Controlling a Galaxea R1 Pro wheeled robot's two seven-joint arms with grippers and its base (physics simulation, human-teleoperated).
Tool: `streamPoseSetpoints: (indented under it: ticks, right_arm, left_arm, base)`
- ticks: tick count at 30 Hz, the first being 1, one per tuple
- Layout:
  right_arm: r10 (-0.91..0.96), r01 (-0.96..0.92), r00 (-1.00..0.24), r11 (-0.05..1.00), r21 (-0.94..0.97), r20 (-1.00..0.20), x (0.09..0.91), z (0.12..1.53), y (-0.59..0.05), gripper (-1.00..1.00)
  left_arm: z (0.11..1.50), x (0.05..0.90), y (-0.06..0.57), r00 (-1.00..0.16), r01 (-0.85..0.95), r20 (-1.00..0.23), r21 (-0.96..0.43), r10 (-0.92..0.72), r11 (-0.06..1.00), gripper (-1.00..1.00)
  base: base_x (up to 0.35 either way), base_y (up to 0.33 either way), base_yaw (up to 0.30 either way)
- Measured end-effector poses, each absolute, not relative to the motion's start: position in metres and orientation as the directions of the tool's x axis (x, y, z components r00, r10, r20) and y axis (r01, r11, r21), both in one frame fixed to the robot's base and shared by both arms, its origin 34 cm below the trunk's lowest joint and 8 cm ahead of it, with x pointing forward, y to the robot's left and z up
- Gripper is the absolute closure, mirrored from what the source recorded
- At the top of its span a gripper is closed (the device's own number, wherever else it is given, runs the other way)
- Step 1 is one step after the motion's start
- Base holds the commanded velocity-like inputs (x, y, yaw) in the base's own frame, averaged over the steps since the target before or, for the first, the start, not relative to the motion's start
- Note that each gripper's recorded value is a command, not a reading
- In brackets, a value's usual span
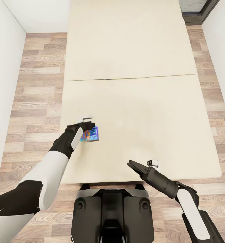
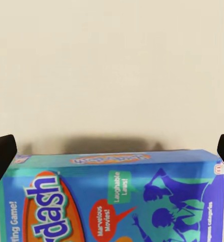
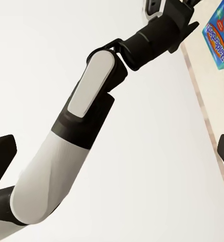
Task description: Put all the toys in the child's room - the three board games (two on the bed and one on the table), the two jigsaw puzzles on the table, and the tennis ball on the table - inside the toy box on the table in the child's room.
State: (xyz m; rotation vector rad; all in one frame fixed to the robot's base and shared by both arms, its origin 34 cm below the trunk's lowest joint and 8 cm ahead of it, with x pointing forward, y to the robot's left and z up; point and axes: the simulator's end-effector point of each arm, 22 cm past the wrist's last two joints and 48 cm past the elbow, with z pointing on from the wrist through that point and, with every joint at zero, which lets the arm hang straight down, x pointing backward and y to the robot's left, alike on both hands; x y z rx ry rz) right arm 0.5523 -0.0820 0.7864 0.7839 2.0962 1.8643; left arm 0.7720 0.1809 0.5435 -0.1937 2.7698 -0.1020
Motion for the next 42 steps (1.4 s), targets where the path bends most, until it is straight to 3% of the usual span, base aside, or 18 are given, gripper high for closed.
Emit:
streamPoseSetpoints:
  ticks: [42]
  right_arm:
    - [0.505,0.276,-0.835,0.038,0.960,0.220,0.538,0.771,-0.071,-1.00]
  left_arm:
    - [0.521,0.767,0.182,-0.936,-0.124,-0.321,-0.084,-0.144,0.989,-1.00]
  base:
    - [0.000,0.000,0.000]
